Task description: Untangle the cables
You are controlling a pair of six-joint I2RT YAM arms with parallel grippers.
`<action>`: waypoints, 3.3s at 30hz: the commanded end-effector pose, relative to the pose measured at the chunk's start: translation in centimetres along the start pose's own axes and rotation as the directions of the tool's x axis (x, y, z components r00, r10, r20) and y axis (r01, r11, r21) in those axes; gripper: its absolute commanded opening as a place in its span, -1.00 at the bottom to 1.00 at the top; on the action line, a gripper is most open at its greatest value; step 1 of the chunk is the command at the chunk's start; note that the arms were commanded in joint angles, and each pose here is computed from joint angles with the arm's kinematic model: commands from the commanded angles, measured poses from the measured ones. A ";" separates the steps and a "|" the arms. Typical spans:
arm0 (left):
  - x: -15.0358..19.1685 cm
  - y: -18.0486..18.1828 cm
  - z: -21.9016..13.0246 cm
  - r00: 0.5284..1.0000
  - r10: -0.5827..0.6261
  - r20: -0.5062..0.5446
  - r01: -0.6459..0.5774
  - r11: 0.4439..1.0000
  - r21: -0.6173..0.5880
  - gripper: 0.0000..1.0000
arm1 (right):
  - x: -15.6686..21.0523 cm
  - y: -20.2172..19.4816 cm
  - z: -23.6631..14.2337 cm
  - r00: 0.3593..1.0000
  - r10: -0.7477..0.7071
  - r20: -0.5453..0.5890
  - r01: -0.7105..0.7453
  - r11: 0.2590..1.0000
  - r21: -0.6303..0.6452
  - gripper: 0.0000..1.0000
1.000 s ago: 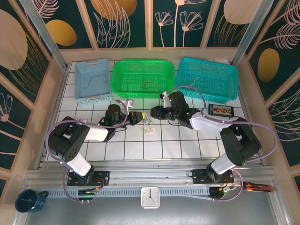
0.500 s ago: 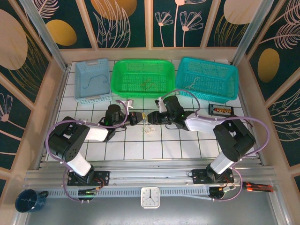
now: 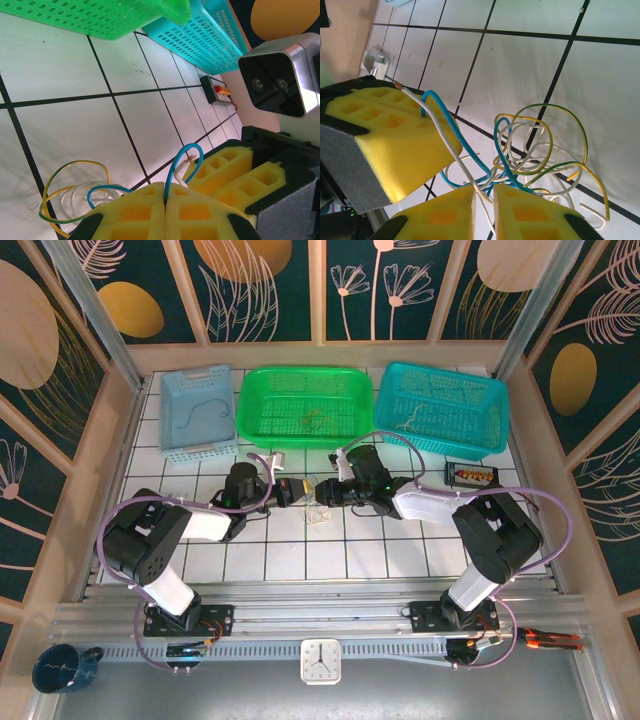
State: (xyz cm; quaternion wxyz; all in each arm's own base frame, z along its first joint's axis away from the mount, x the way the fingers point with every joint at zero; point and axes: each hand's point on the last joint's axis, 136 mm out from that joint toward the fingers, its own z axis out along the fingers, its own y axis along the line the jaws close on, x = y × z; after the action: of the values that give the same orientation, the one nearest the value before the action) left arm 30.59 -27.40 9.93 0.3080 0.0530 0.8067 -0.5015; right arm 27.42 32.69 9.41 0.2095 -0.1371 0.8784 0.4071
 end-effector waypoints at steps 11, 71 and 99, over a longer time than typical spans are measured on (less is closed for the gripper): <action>-0.8 -0.2 0.2 0.999 0.003 0.034 -0.003 1.000 0.009 -1.00 | -1.1 1.5 -1.2 0.998 -0.043 0.041 0.043 0.999 -0.011 -1.00; -4.1 -8.0 -0.5 0.959 0.266 0.098 -0.279 0.949 0.147 0.33 | -12.6 14.4 -11.9 0.888 -0.191 0.418 0.259 0.959 -0.112 -1.00; -2.2 -5.6 -1.3 0.978 0.181 0.102 -0.191 0.976 0.106 -0.54 | -24.4 2.3 -25.9 0.647 -0.138 0.750 -0.002 0.983 0.183 -1.00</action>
State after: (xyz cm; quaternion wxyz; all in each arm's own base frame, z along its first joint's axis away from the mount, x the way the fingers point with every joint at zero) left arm 29.58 -28.73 14.35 0.3639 0.1228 0.7669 -0.5142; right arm 39.81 19.26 37.14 0.5536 -0.0138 0.7453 0.3713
